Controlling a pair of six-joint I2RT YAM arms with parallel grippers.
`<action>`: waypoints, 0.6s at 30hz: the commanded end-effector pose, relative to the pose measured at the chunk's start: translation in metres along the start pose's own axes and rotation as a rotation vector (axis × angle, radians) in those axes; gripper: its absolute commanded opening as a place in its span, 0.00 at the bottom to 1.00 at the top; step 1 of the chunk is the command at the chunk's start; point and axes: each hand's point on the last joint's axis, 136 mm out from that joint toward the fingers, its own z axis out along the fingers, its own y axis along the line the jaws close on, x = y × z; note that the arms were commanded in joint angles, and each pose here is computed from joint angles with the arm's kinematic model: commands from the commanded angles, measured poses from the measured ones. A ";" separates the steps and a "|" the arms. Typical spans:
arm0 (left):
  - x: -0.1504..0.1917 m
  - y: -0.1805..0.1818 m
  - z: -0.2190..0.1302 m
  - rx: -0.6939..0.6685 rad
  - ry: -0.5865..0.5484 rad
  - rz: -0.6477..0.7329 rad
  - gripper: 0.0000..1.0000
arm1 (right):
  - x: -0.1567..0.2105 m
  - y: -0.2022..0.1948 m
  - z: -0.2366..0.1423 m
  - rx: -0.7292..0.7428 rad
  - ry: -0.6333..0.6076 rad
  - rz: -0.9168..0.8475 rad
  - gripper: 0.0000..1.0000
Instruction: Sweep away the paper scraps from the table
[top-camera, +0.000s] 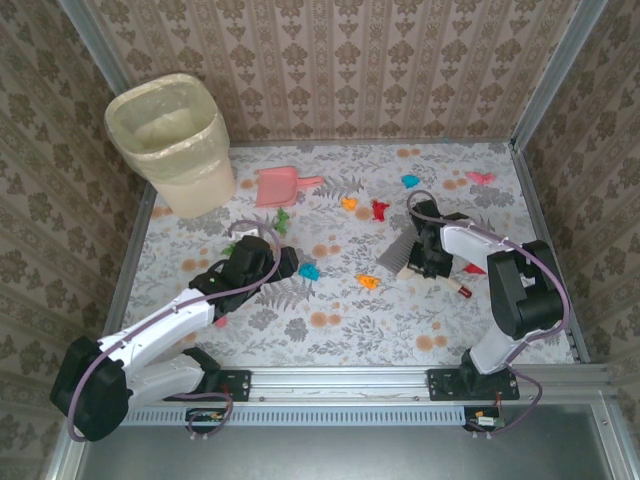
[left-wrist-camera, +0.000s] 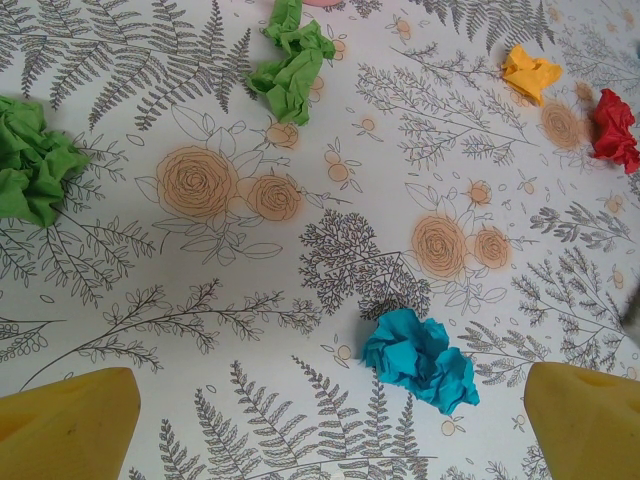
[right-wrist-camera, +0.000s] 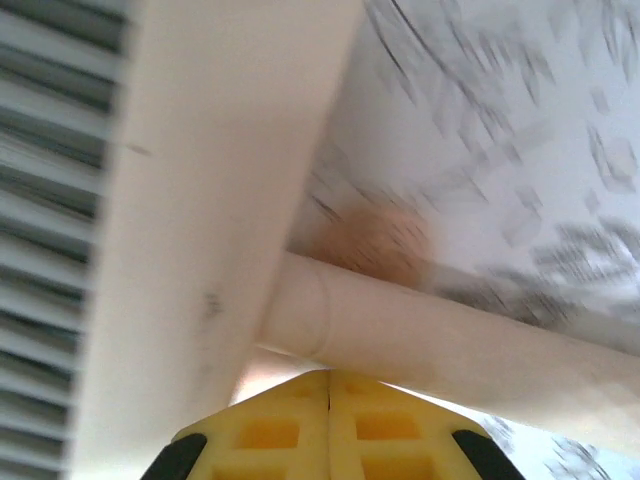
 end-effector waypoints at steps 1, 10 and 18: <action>-0.007 -0.002 -0.004 -0.013 -0.013 0.005 1.00 | -0.028 0.028 -0.007 -0.092 -0.081 0.005 0.06; -0.005 -0.004 -0.001 -0.008 0.002 0.012 1.00 | -0.045 0.034 -0.027 -0.112 -0.118 -0.040 0.11; -0.005 -0.007 0.000 0.000 0.007 0.027 1.00 | -0.047 -0.003 -0.037 -0.013 -0.099 -0.210 0.35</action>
